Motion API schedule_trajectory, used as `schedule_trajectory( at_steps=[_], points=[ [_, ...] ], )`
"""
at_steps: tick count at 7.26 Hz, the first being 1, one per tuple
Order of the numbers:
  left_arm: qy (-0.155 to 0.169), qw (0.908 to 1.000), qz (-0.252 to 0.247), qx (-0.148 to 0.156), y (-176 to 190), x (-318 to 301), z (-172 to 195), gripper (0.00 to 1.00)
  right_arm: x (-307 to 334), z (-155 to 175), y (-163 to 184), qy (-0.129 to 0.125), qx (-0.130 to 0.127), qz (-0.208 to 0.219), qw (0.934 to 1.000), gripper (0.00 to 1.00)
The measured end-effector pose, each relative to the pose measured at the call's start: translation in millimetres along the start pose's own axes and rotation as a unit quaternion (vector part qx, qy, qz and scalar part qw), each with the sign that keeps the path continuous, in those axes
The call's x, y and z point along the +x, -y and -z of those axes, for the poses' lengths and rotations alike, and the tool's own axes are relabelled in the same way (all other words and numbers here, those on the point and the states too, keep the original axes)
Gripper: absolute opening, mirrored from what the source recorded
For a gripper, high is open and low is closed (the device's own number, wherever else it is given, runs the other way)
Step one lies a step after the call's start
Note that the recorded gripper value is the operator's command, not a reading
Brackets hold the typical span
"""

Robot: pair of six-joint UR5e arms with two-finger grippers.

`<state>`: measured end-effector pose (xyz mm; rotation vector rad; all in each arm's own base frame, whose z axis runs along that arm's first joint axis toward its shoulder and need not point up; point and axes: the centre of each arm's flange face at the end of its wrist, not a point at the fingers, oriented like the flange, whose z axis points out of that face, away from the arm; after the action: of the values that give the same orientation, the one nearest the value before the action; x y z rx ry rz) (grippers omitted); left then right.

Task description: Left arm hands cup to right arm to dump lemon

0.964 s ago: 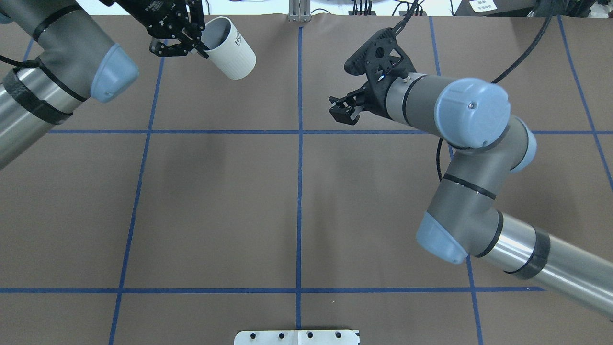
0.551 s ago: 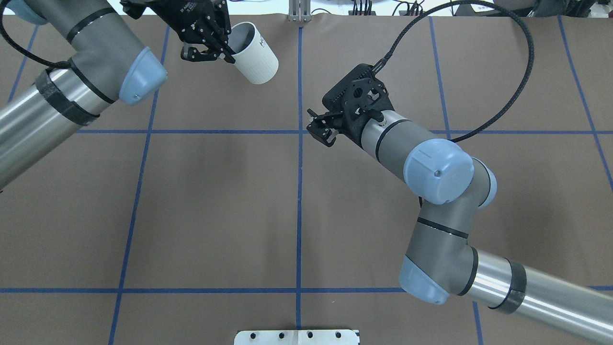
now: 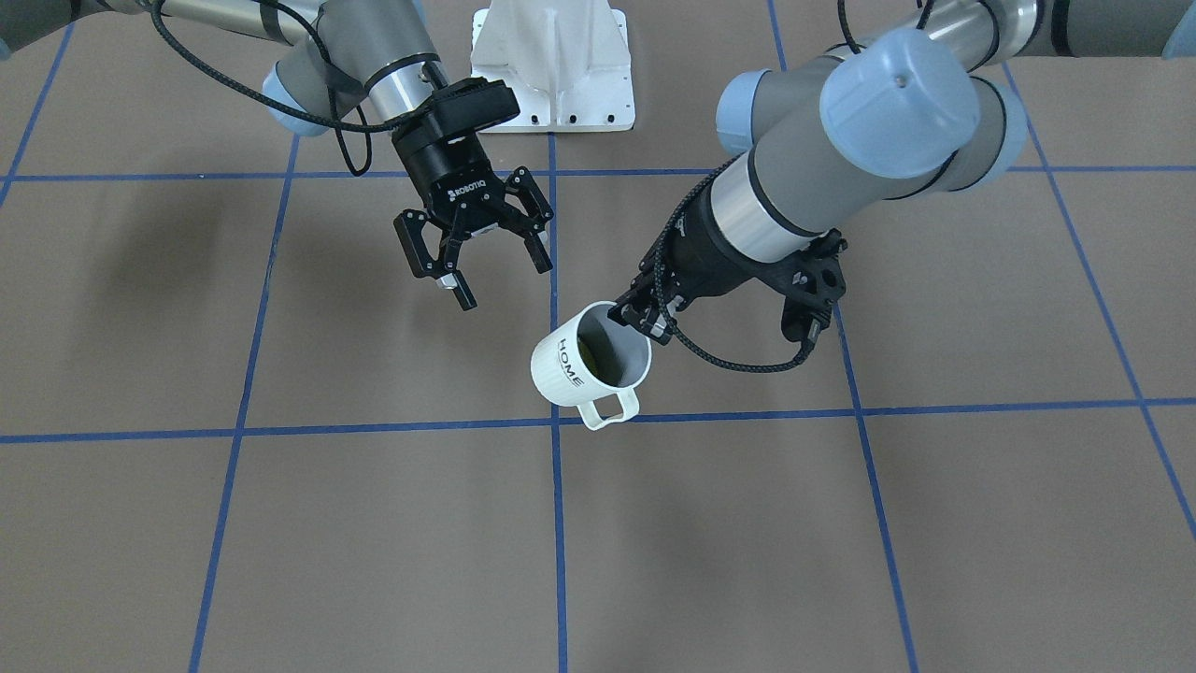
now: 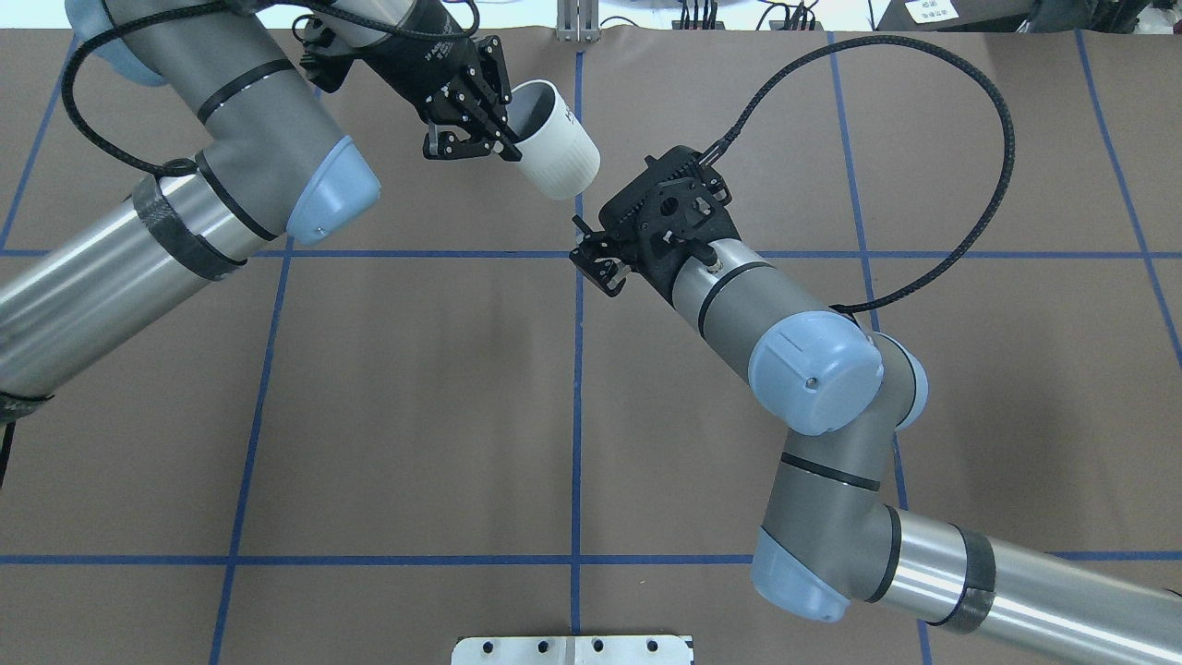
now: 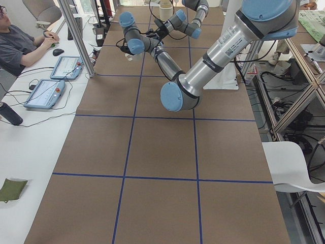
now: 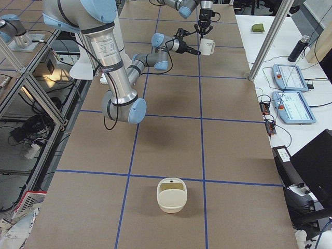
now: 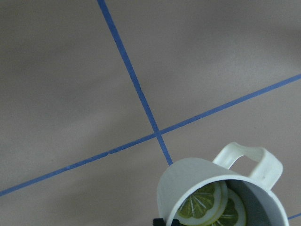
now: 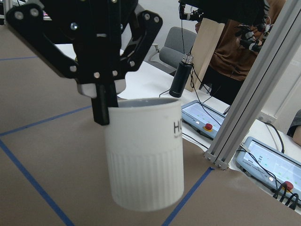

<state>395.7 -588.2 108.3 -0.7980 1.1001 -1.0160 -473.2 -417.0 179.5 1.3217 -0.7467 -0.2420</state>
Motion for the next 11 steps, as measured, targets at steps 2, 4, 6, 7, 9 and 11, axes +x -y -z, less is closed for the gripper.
schedule_trajectory(
  at_steps=[2, 4, 6, 7, 9, 11],
  points=[
    [0.001, 0.9996, 0.010, -0.025, -28.2, -14.6, -6.1, 0.00, -0.2, 0.3, -0.6, -0.005, 0.002, 0.000, 1.0000, 0.99],
    [0.006, 0.9991, 0.013, -0.039, -49.3, -28.3, -9.7, 0.00, 0.4, 0.3, -2.0, -0.007, 0.002, 0.003, 1.0000, 0.99],
    [0.009, 0.9988, 0.013, -0.047, -61.7, -37.2, -10.5, 0.00, 1.4, 0.2, -3.7, -0.011, 0.001, 0.006, 0.9999, 0.99],
    [0.010, 0.9986, 0.014, -0.050, -65.3, -39.6, -10.4, 0.00, 1.8, 0.1, -4.3, -0.012, 0.001, 0.007, 0.9999, 0.99],
    [0.010, 0.9985, 0.014, -0.053, -69.2, -42.2, -9.4, 0.00, 2.3, 0.0, -5.0, -0.013, 0.001, 0.007, 0.9999, 0.95],
    [0.010, 0.9984, 0.012, -0.055, -71.2, -43.3, -8.2, 0.00, 1.8, -0.3, -4.5, -0.012, 0.001, 0.008, 0.9999, 0.47]
  ],
)
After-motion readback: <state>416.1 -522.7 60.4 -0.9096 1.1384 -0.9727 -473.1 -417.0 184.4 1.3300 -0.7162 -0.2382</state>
